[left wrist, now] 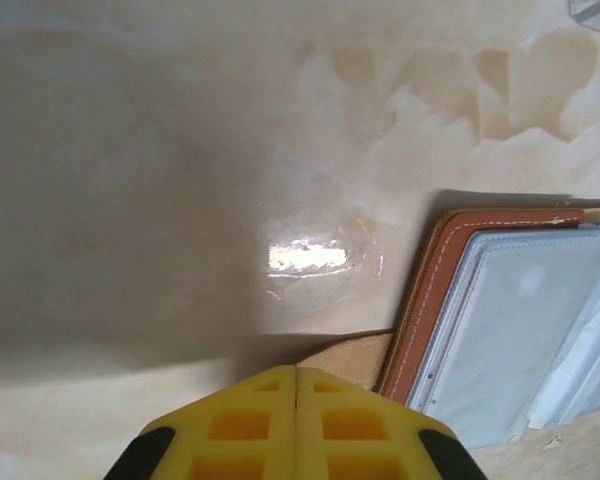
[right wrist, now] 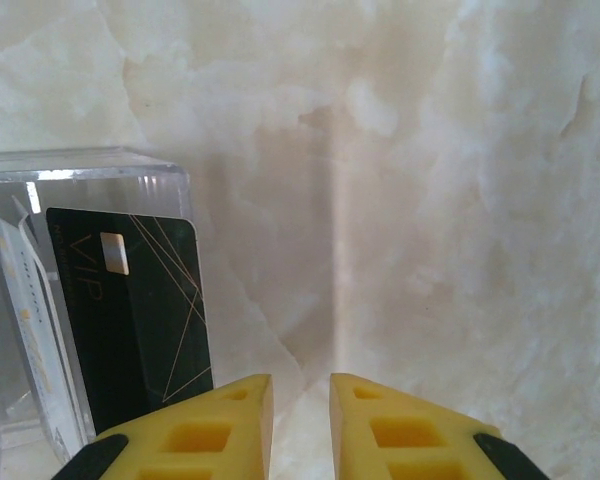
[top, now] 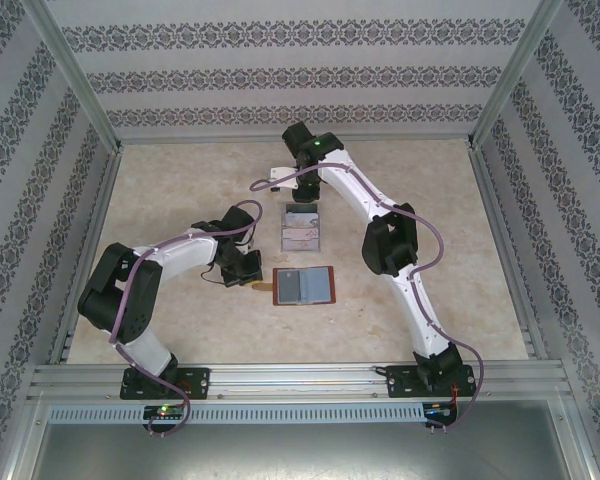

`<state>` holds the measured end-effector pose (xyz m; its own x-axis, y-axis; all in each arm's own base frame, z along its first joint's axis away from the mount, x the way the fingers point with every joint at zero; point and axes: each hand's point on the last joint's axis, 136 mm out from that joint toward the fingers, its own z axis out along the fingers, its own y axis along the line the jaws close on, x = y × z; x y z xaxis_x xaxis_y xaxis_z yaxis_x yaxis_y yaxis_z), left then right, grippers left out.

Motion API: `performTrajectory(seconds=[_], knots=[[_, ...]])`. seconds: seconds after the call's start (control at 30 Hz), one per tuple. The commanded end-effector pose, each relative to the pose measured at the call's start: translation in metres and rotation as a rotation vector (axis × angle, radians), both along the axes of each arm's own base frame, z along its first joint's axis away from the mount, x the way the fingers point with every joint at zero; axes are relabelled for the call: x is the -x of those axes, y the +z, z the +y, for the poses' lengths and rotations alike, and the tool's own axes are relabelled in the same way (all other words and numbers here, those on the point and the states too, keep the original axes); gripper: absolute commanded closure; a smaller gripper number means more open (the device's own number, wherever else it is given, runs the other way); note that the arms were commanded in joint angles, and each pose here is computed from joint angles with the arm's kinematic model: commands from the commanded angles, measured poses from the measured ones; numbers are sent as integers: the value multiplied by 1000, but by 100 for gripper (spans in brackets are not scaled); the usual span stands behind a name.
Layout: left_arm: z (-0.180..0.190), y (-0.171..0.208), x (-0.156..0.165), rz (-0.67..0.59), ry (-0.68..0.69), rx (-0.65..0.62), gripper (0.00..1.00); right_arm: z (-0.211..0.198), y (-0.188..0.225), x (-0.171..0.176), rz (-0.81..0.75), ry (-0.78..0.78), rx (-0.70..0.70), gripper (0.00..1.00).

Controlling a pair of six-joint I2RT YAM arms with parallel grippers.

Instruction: Take the credit cards out of the card holder

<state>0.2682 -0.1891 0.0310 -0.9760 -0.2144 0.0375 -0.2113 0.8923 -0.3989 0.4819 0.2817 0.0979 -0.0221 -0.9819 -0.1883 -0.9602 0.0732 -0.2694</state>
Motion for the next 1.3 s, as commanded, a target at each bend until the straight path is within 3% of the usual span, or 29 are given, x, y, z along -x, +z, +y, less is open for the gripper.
performTrajectory(seconds=[0.0, 0.2, 0.47, 0.97, 1.27], knots=[[1, 2, -4, 10, 3, 10, 95, -4, 30, -1, -47, -30, -23, 78], [-4, 4, -6, 3, -1, 37, 95, -2, 44, 0, -72, -120, -80, 77], [-11, 7, -11, -18, -9, 70, 95, 8, 58, 13, -19, -417, -293, 81], [-28, 13, -16, -36, -38, 151, 95, 19, 61, 99, 204, -906, -574, 94], [-43, 11, -15, -20, -68, 195, 96, 39, 45, 151, 420, -1053, -664, 97]])
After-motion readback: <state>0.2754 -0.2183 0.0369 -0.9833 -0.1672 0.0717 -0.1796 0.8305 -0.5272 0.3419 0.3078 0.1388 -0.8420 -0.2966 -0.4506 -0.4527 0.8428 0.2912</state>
